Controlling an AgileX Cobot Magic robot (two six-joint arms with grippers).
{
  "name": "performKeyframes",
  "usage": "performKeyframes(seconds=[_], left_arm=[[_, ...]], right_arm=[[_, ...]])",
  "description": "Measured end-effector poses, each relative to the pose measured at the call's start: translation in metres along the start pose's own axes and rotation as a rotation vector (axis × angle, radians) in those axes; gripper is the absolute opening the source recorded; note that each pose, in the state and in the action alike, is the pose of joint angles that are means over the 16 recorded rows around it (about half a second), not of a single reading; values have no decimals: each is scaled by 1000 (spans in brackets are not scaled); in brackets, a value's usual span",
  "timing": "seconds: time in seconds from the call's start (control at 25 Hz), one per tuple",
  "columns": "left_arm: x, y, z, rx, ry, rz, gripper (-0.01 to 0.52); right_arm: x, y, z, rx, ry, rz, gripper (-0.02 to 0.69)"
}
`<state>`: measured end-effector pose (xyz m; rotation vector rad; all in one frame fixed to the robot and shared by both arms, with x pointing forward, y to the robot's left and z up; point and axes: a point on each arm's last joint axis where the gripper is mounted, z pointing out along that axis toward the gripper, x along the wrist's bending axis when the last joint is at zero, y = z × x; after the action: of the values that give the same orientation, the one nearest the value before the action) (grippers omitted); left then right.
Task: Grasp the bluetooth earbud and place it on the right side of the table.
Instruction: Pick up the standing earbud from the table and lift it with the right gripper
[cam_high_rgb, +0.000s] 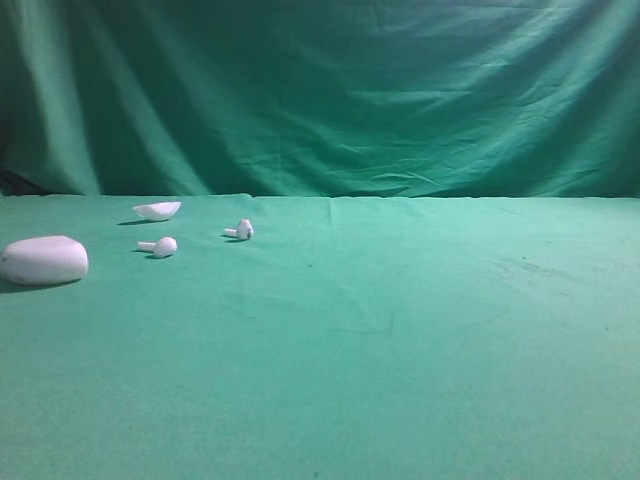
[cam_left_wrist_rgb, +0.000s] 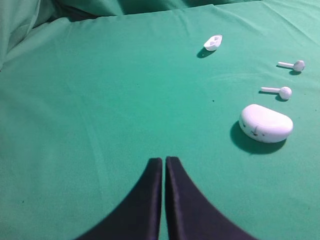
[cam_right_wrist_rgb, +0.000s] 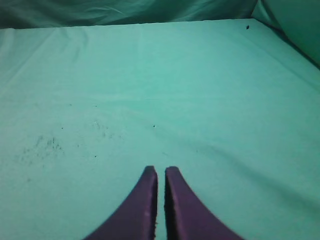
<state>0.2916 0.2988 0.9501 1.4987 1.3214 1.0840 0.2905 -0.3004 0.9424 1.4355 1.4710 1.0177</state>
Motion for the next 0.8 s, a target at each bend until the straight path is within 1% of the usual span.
performKeyframes(seconds=[0.6, 0.8], left_arm=[[0, 0, 0, 0, 0, 0, 0], [0, 0, 0, 0, 0, 0, 0]], right_arm=[[0, 0, 0, -3, -1, -4, 50], [0, 6, 0, -69, 3, -12, 50]])
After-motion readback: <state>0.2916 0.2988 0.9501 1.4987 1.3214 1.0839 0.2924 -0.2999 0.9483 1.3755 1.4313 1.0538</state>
